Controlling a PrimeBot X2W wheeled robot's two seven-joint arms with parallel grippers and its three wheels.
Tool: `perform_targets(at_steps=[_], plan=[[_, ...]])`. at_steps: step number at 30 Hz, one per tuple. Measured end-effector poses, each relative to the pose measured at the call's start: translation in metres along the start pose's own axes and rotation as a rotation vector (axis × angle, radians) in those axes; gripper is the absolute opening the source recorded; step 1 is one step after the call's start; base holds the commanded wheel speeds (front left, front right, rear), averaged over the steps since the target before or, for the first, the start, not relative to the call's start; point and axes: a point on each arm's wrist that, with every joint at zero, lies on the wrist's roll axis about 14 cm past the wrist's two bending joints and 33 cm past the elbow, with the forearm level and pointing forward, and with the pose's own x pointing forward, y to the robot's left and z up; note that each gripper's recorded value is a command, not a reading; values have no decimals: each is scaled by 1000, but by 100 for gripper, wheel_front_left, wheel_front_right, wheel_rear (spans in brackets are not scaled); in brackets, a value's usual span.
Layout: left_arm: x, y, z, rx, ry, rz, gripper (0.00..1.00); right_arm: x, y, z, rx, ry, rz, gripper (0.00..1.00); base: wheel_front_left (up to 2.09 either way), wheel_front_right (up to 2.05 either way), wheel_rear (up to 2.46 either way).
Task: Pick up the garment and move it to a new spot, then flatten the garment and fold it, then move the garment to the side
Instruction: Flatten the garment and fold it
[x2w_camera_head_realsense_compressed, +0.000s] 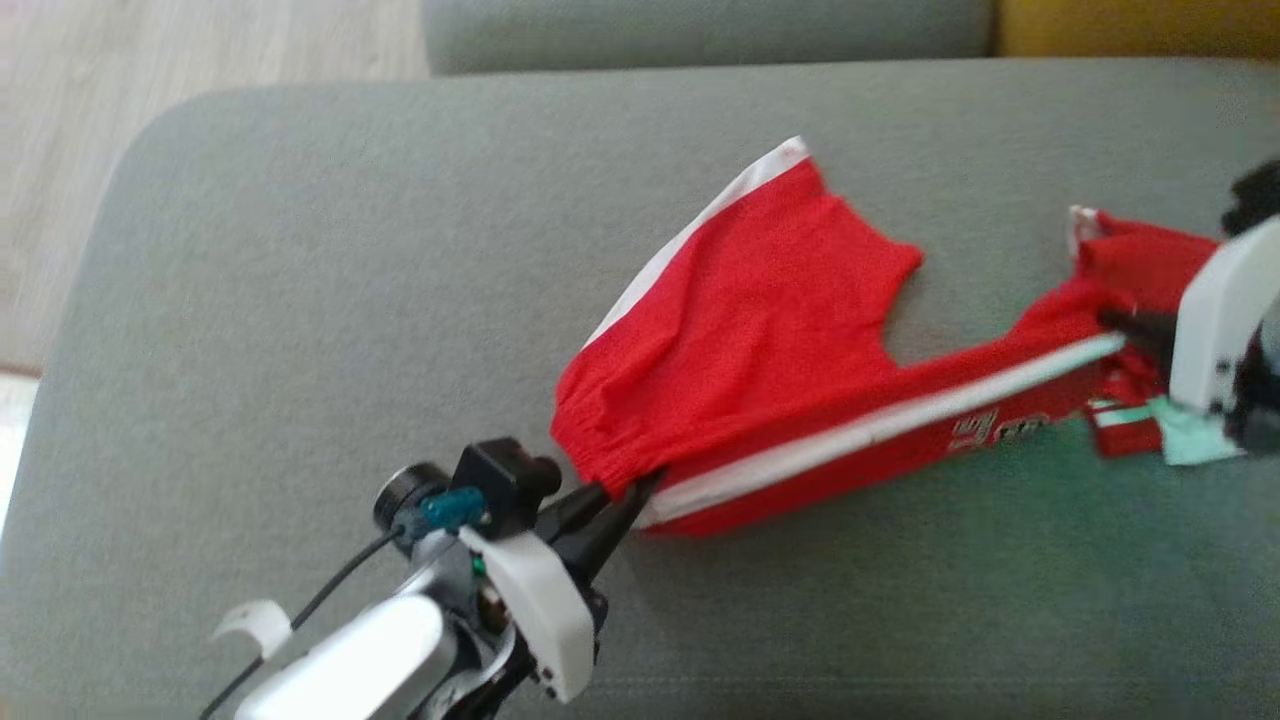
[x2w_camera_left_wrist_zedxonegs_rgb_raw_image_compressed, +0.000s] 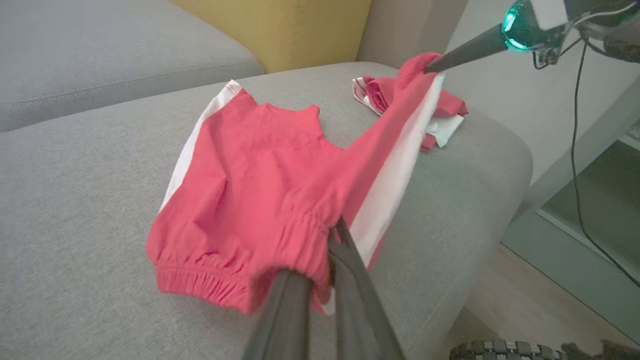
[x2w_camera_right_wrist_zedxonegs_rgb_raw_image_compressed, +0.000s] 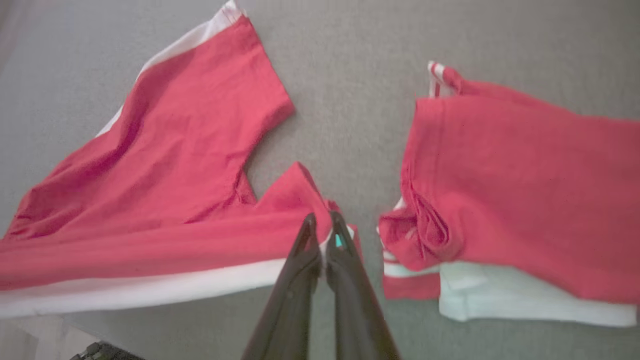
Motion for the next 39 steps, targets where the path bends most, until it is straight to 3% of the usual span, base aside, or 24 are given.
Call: perform_targets(at_steps=[12, 24, 39], plan=[[23, 51, -5, -81, -13, 99, 0, 70, 50, 86, -104, 21, 48, 0, 0, 0, 0], [29, 107, -24, -125, -7, 236, 0, 149, 82, 116, -156, 77, 69, 0, 0, 0, 0], [35, 144, -39, -168, -9, 327, 0, 197, 93, 124, -177, 33, 76, 0, 0, 0, 0]])
